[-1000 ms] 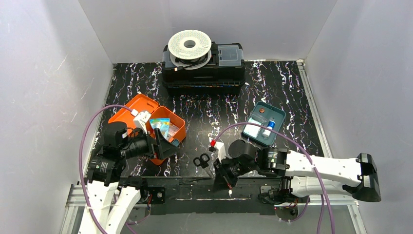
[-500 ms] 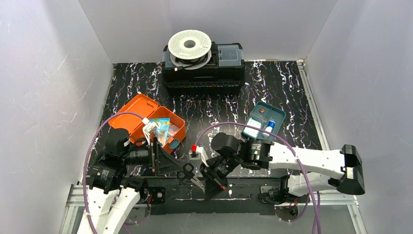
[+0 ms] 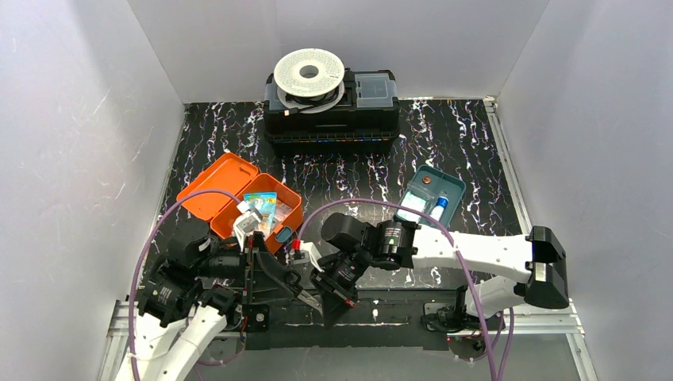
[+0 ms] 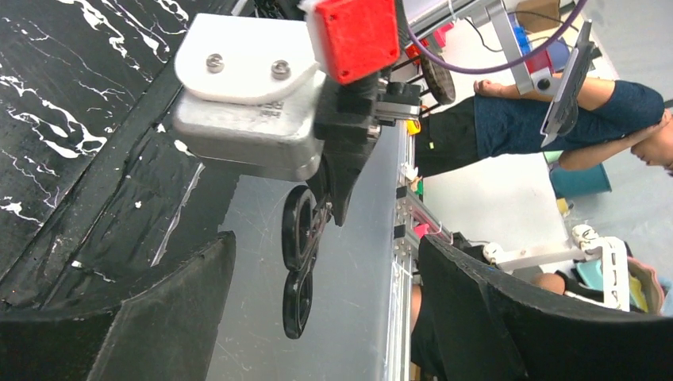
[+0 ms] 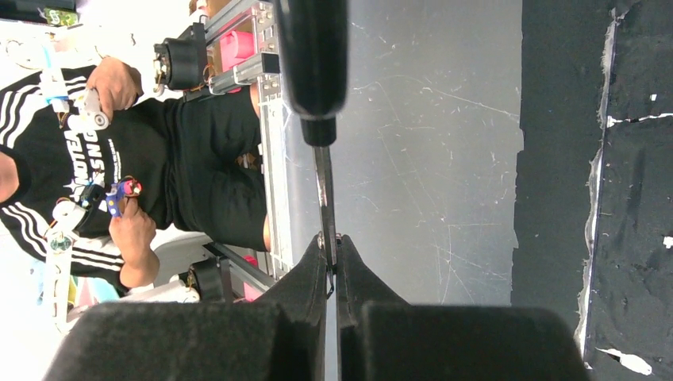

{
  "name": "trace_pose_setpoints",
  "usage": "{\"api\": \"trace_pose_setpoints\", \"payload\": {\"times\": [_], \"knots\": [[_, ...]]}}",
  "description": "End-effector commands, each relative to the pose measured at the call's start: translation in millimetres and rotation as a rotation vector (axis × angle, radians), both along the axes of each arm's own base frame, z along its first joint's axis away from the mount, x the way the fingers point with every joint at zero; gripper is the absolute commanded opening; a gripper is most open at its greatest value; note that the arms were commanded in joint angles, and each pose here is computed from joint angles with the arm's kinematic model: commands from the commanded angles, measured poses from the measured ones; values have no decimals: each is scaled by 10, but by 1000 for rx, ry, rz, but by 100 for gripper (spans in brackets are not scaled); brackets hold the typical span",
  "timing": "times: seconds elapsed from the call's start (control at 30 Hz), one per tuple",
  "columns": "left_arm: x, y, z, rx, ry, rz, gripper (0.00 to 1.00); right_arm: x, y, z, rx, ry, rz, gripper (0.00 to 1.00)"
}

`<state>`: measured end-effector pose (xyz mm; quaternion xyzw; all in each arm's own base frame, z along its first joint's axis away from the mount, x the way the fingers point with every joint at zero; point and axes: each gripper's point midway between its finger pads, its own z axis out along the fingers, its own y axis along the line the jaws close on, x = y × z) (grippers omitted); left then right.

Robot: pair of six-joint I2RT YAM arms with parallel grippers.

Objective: Organize the medicine kit

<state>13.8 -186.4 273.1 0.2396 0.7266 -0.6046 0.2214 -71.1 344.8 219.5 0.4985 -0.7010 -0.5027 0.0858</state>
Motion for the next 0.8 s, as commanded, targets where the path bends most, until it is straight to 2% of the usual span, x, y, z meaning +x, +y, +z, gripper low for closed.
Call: {"api": "trace_pose_setpoints", "payload": {"times": [0.0, 0.17, 0.53, 0.6, 0.67, 0.73, 0.77], "knots": [[-114, -1, -17, -13, -5, -63, 81, -44, 37, 188, 58, 3, 47, 1], [-119, -5, -40, -6, -8, -71, 66, -37, 54, 152, 36, 4, 49, 1], [-107, -6, -70, 9, -10, -65, 25, -16, 109, 113, 33, 1, 36, 1], [-104, -6, -76, 12, -11, -64, 16, -5, 118, 118, 35, -1, 30, 1], [-101, -5, -79, 15, -12, -62, 3, -4, 122, 131, 42, -4, 29, 1], [-100, 1, -78, 21, -18, -57, 0, 10, 127, 149, 50, -13, 20, 3], [-95, 4, -80, 25, -23, -54, 0, 21, 130, 154, 53, -21, 14, 8]]}}
